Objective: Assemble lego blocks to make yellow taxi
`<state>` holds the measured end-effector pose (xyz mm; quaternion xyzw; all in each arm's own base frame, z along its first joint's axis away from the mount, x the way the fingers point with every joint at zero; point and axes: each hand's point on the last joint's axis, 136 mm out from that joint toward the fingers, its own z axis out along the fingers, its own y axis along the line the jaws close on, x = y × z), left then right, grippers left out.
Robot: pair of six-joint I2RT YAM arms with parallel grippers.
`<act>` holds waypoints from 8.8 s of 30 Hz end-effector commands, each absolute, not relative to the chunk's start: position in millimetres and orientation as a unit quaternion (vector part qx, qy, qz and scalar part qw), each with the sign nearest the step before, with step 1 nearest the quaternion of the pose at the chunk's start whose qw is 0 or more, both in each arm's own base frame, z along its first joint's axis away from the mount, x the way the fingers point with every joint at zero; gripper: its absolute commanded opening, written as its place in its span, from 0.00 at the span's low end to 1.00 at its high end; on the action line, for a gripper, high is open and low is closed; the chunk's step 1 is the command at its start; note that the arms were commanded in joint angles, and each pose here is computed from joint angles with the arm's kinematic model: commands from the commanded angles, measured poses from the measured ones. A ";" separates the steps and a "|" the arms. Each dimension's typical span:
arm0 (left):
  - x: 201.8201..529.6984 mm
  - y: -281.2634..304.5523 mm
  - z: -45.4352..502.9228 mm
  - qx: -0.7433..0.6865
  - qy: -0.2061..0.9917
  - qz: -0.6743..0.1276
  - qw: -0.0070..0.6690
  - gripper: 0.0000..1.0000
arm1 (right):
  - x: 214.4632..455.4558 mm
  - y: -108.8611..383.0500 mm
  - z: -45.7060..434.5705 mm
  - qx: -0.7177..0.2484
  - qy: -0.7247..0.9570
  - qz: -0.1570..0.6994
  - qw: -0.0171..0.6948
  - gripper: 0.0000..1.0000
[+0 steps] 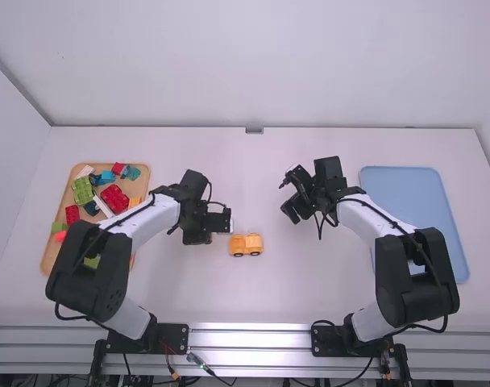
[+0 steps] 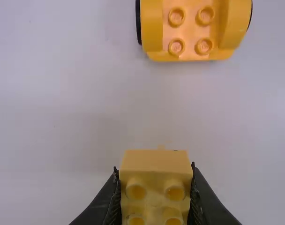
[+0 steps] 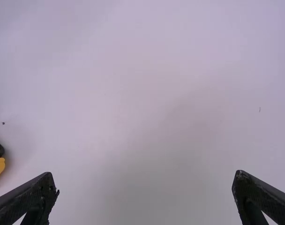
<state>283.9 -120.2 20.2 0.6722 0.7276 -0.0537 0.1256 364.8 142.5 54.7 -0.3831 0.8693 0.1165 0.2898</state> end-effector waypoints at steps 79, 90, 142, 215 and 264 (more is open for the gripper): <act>264.9 -118.1 16.8 0.578 0.657 -0.267 0.403 0.99 | 233.0 243.1 33.7 -0.653 0.577 0.336 0.357 0.99; 264.9 -118.1 12.6 0.578 0.659 -0.268 0.400 0.99 | 241.9 251.6 5.6 -0.622 0.555 0.397 0.383 0.98; 269.3 -117.5 -1.3 0.587 0.662 -0.256 0.389 0.99 | 256.3 258.8 -41.1 -0.594 0.615 0.387 0.344 0.42; 278.0 -196.1 31.7 0.604 0.631 -0.292 0.390 0.02 | 258.4 258.8 -40.4 -0.603 0.606 0.379 0.354 0.47; 278.0 -210.7 15.8 0.626 0.624 -0.285 0.371 0.38 | 260.1 258.7 -39.1 -0.603 0.604 0.379 0.358 0.45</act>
